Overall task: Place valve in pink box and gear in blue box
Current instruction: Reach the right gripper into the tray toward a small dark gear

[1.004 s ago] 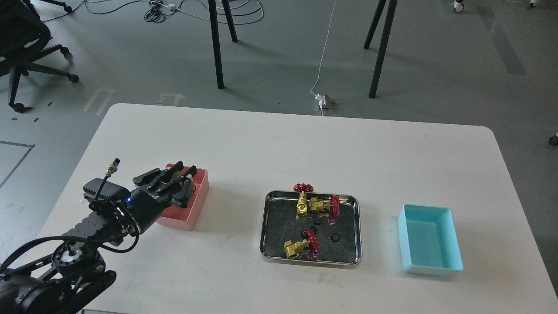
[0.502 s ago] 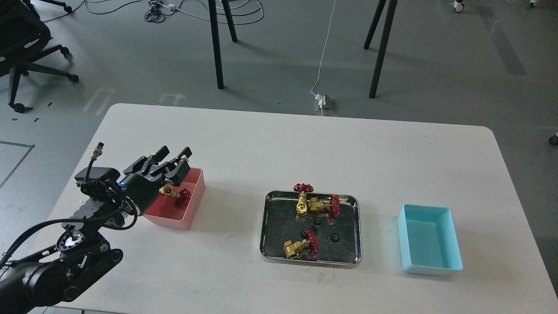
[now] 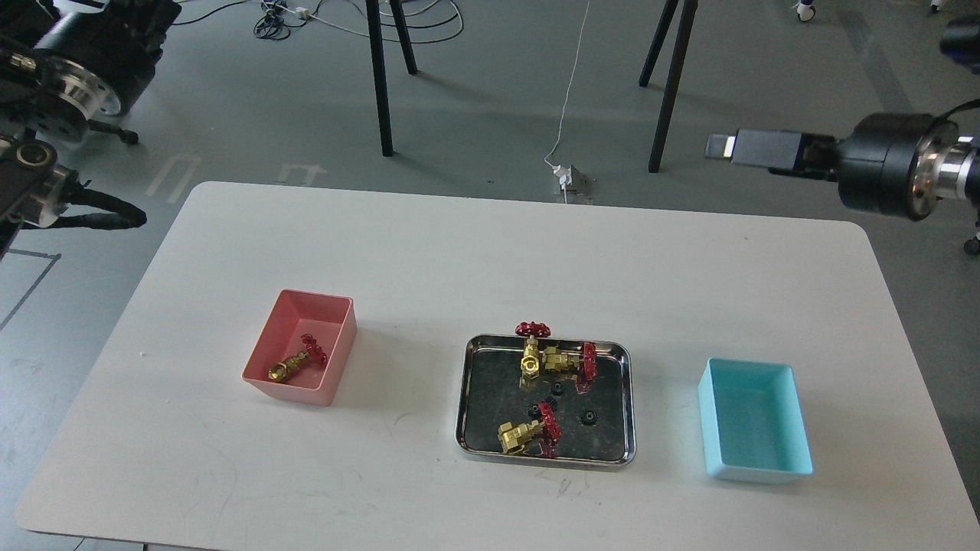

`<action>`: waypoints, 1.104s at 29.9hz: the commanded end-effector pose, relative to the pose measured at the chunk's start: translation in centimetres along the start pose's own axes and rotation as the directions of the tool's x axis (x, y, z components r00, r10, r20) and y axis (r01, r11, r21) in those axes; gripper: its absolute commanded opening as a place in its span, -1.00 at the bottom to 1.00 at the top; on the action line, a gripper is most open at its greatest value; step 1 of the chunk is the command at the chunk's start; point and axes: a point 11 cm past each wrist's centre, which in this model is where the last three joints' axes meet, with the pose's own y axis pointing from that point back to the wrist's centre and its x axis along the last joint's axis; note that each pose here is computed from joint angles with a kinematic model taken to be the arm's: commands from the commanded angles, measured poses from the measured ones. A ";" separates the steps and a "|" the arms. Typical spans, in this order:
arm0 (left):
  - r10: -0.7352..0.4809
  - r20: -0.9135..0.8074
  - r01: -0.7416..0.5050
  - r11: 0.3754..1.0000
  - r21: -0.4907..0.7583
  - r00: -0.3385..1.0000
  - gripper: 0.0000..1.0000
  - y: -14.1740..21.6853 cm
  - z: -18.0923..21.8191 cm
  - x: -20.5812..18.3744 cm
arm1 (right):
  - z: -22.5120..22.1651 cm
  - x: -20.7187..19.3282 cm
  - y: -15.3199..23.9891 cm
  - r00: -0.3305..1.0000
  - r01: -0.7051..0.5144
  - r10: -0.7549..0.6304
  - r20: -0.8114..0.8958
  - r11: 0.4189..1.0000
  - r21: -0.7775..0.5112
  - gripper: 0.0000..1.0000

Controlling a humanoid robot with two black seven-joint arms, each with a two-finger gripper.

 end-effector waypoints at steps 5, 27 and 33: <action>0.077 -0.090 -0.086 0.991 -0.102 0.993 1.00 -1.8 6.6 5.7 | -0.8 -8.6 -4.0 0.891 0.286 -0.281 -0.358 0.957 -0.041 0.97; 0.160 -0.077 -0.170 0.974 -0.148 0.984 1.00 -1.3 8.9 8.8 | -3.0 -21.3 -14.2 0.651 0.520 -0.449 -0.612 0.851 -0.073 0.79; 0.167 -0.073 -0.177 0.972 -0.153 0.983 1.00 -1.2 9.2 9.2 | -3.9 -21.7 -15.9 0.648 0.523 -0.446 -0.618 0.850 -0.065 0.75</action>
